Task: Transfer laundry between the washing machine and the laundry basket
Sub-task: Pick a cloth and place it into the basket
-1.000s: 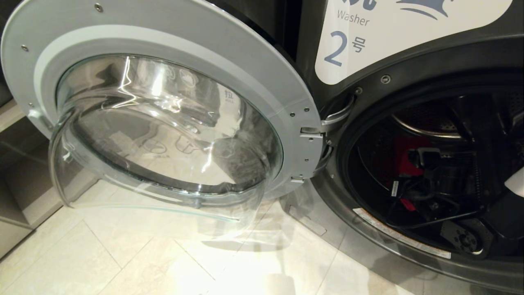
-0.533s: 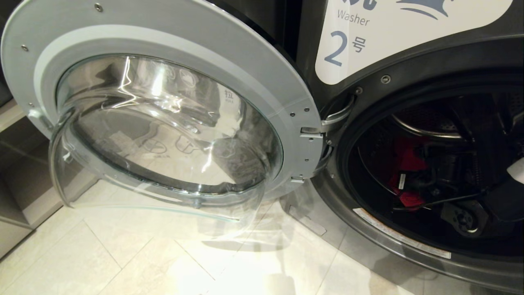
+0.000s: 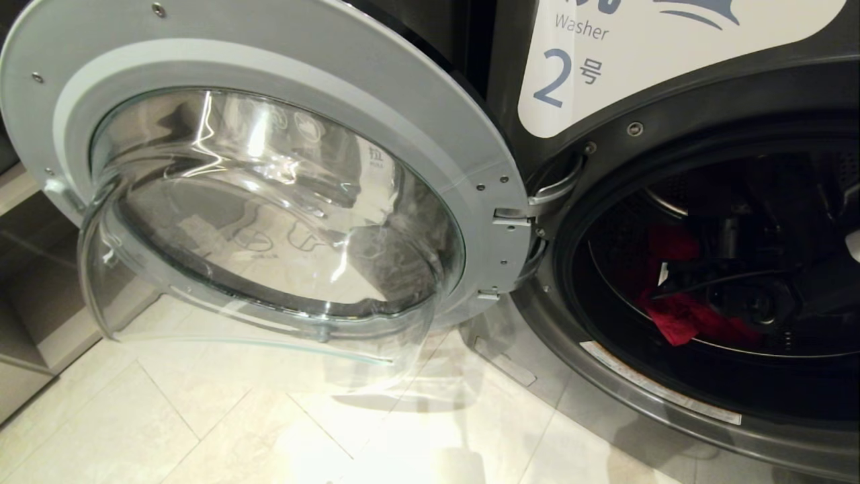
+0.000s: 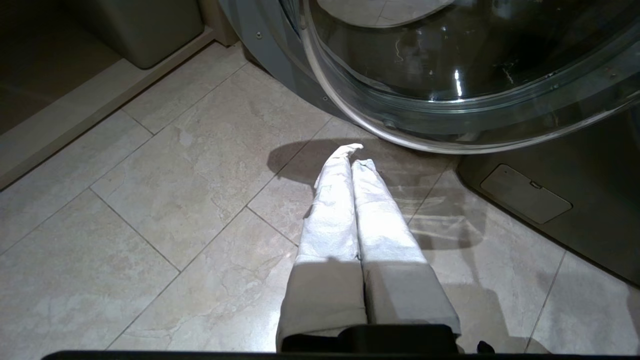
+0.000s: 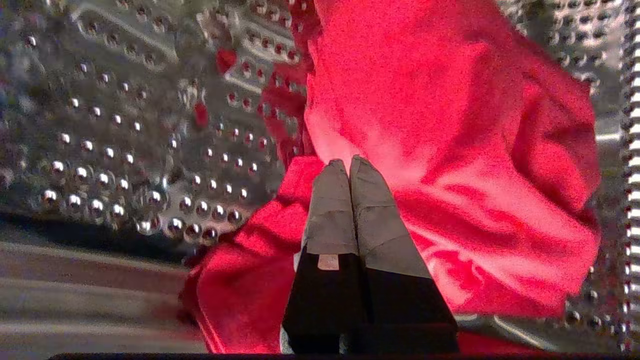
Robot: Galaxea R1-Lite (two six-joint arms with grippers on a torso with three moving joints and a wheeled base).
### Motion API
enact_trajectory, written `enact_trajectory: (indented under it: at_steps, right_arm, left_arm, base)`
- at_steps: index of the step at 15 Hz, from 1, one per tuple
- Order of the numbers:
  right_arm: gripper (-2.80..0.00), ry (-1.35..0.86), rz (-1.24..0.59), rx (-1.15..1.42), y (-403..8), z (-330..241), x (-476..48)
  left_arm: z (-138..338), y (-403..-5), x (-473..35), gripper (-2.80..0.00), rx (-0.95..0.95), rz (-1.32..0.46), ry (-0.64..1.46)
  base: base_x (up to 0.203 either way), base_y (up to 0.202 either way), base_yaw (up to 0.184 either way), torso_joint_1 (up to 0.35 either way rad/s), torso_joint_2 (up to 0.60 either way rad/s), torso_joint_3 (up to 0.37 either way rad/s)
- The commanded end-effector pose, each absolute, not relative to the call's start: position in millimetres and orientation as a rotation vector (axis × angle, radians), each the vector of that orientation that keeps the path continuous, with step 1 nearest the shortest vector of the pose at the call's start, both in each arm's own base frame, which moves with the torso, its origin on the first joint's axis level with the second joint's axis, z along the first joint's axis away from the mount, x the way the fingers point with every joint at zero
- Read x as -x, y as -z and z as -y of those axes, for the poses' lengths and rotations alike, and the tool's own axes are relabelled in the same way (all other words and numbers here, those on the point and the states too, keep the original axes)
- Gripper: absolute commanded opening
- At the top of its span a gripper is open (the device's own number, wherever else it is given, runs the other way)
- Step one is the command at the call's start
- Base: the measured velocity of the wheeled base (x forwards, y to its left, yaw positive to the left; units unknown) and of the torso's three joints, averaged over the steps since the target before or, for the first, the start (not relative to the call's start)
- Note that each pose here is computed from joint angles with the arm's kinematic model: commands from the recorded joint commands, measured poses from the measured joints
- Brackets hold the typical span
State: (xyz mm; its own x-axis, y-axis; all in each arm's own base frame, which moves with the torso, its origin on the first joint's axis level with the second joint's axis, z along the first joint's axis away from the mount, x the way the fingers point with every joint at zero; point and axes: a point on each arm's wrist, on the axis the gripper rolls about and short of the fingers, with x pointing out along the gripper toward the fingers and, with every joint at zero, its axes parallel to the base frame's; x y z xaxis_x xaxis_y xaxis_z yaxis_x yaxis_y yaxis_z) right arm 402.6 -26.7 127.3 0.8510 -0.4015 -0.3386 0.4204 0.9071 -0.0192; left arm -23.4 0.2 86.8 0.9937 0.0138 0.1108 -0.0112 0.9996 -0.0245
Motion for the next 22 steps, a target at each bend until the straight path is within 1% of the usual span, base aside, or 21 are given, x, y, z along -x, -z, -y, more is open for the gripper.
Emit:
enact_trajectory:
  at_steps: [1,4,5,11,17,22]
  right_arm:
    - [-2.80,0.435,-0.333,-0.053,-126.8,28.2,-406.9]
    - [-2.80,0.436,-0.326,-0.053,-127.2,28.3,-409.6]
    - [0.00,0.436,-0.323,-0.054,-127.4,29.0,-411.0]
    - [0.00,0.459,-0.298,-0.057,-124.3,40.5,-428.9]
    - [0.00,0.498,-0.325,-0.020,-90.2,62.1,-447.7]
    - [0.00,0.511,-0.314,-0.002,-78.8,71.5,-460.2]
  left_arm:
    - [-0.2,-75.8,20.1,-2.80,0.024,0.071,-0.013]
    - [-0.2,-75.8,20.1,-2.80,0.025,0.071,-0.014]
    - [-0.2,-75.8,20.1,-2.80,0.024,0.071,-0.013]
    - [-0.2,-75.8,20.1,-2.80,0.023,0.071,-0.015]
    - [-0.2,-75.8,20.1,-2.80,0.025,0.071,-0.014]
    - [-0.2,-75.8,20.1,-2.80,0.025,0.071,-0.013]
  base:
    - [0.000,0.000,0.000,0.000,0.00,0.000]
    - [0.000,0.000,0.000,0.000,0.00,0.000]
    - [0.000,0.000,0.000,0.000,0.00,0.000]
    - [0.000,0.000,0.000,0.000,0.00,0.000]
    - [0.000,0.000,0.000,0.000,0.00,0.000]
    - [0.000,0.000,0.000,0.000,0.00,0.000]
